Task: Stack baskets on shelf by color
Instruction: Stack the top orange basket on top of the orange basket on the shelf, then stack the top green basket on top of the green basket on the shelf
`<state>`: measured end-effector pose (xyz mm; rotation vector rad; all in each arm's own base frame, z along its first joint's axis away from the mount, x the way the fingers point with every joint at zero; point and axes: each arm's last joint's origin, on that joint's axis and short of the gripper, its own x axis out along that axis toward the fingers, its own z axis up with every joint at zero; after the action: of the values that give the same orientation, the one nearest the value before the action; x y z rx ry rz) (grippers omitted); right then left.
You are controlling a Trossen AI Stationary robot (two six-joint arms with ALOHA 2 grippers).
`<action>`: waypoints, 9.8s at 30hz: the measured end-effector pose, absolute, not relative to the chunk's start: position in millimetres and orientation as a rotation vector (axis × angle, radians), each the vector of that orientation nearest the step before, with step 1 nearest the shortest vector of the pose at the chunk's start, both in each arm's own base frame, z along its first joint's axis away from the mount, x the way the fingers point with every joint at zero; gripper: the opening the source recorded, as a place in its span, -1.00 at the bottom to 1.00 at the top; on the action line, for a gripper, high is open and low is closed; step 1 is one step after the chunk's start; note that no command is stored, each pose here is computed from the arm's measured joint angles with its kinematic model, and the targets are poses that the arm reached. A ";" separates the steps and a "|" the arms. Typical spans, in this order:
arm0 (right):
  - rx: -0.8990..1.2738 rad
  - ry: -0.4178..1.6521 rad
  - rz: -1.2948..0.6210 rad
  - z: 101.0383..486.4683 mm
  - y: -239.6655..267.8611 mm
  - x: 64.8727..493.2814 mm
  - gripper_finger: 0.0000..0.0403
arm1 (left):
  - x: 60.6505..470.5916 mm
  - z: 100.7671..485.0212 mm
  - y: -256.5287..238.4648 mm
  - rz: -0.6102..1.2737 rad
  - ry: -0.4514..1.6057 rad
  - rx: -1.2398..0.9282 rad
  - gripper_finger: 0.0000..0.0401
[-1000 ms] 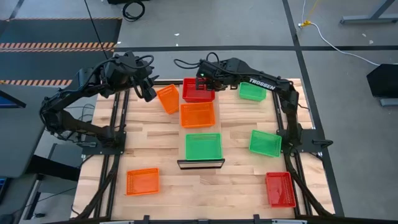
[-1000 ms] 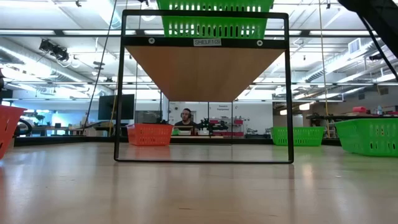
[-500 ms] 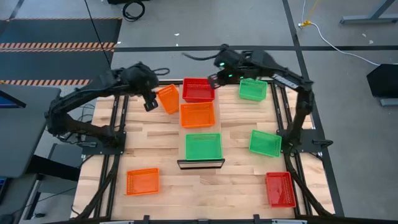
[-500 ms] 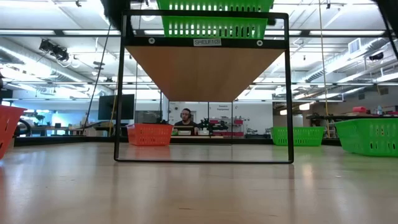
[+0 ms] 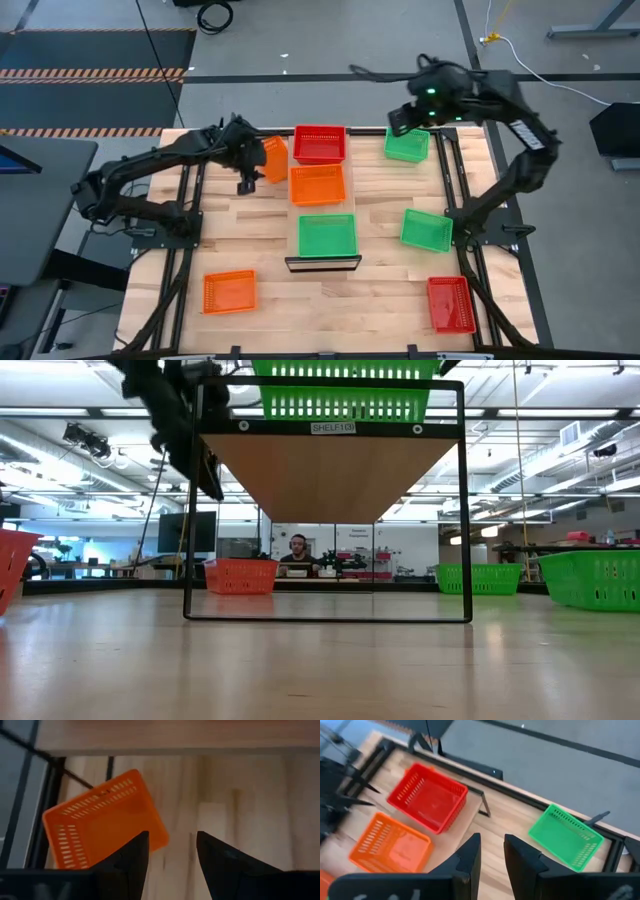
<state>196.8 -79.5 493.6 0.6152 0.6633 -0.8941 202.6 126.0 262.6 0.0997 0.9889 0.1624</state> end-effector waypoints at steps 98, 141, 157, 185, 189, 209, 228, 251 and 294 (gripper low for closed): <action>0.542 0.568 -0.660 511.3 -76.3 188.8 -0.56 | 247.4 388.7 63.1 -0.342 0.775 1.035 -0.98; 0.777 0.737 -0.473 438.3 -80.2 334.8 0.00 | 284.4 380.8 65.3 -0.410 0.868 1.178 -0.98; 0.731 0.732 -0.536 440.1 -85.5 328.2 -0.95 | 279.1 417.7 62.7 -0.225 0.806 1.003 -0.79; 0.986 0.649 -0.913 428.1 -42.5 330.8 -0.98 | 234.0 481.6 61.4 0.192 0.772 0.555 -0.15; 0.984 0.639 -0.973 415.4 -29.4 344.3 -0.98 | 231.3 485.0 63.3 0.238 0.737 0.485 -0.20; 0.894 0.738 -1.173 361.9 -20.8 379.3 -0.97 | 229.1 483.0 63.0 0.256 0.751 0.409 -0.29; 0.953 0.699 -1.245 361.2 -20.3 376.3 -0.96 | 229.6 482.7 62.3 0.258 0.742 0.359 -0.34; 0.996 0.683 -1.229 361.7 -19.8 378.6 -0.63 | 230.1 483.0 62.5 0.278 0.728 0.313 -0.34; 0.895 0.779 -1.307 379.3 -57.9 305.3 -0.29 | 229.7 481.5 61.6 0.298 0.721 0.184 -0.34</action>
<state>305.3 -57.9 379.3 0.8955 0.7787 -1.3069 229.7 61.6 481.5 0.1844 0.7214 0.2984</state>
